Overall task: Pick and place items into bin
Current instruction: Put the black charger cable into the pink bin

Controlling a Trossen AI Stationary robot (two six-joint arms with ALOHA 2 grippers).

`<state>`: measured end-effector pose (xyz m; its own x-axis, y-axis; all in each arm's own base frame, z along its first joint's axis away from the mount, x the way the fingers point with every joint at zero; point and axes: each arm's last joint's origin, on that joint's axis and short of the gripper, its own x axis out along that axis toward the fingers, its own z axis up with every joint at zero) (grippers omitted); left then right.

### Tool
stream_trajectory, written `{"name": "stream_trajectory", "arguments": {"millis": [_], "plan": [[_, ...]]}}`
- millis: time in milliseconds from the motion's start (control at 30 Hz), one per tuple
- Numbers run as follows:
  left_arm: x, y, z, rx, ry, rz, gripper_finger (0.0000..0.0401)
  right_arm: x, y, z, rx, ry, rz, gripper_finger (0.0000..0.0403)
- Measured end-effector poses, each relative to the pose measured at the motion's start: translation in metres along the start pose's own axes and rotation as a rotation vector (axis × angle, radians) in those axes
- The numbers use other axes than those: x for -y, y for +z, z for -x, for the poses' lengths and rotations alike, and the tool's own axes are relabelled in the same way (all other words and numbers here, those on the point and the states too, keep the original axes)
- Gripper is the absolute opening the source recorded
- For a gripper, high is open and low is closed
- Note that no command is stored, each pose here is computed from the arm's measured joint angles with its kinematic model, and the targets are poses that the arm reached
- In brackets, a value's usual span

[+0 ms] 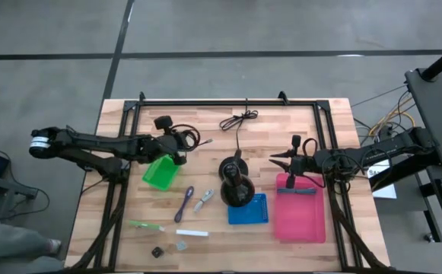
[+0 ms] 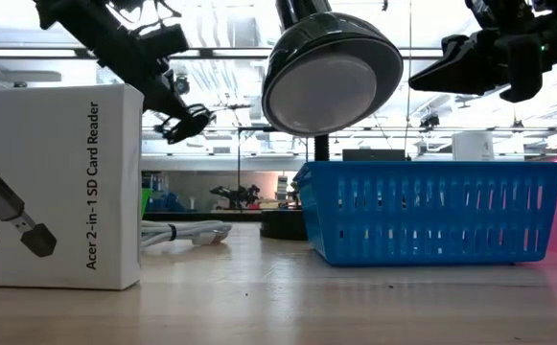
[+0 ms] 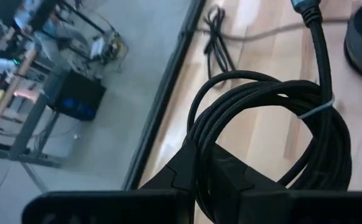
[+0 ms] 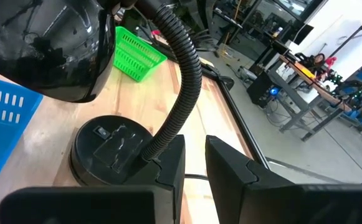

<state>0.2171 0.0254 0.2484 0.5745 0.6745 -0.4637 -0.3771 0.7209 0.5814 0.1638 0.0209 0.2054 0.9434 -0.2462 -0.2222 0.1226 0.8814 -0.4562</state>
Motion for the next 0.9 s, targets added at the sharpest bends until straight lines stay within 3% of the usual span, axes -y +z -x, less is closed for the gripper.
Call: {"name": "stream_trajectory", "arguments": {"millis": [533,900], "plan": [[-0.013,0.018,0.007,0.150,0.104,0.068,0.0013,0.005,0.012,0.001,0.117,-0.045,-0.076,0.0053],[-0.021,0.030,0.014,0.259,0.129,0.052,0.0013,0.020,0.042,0.005,0.269,-0.117,-0.107,0.0060]]}}
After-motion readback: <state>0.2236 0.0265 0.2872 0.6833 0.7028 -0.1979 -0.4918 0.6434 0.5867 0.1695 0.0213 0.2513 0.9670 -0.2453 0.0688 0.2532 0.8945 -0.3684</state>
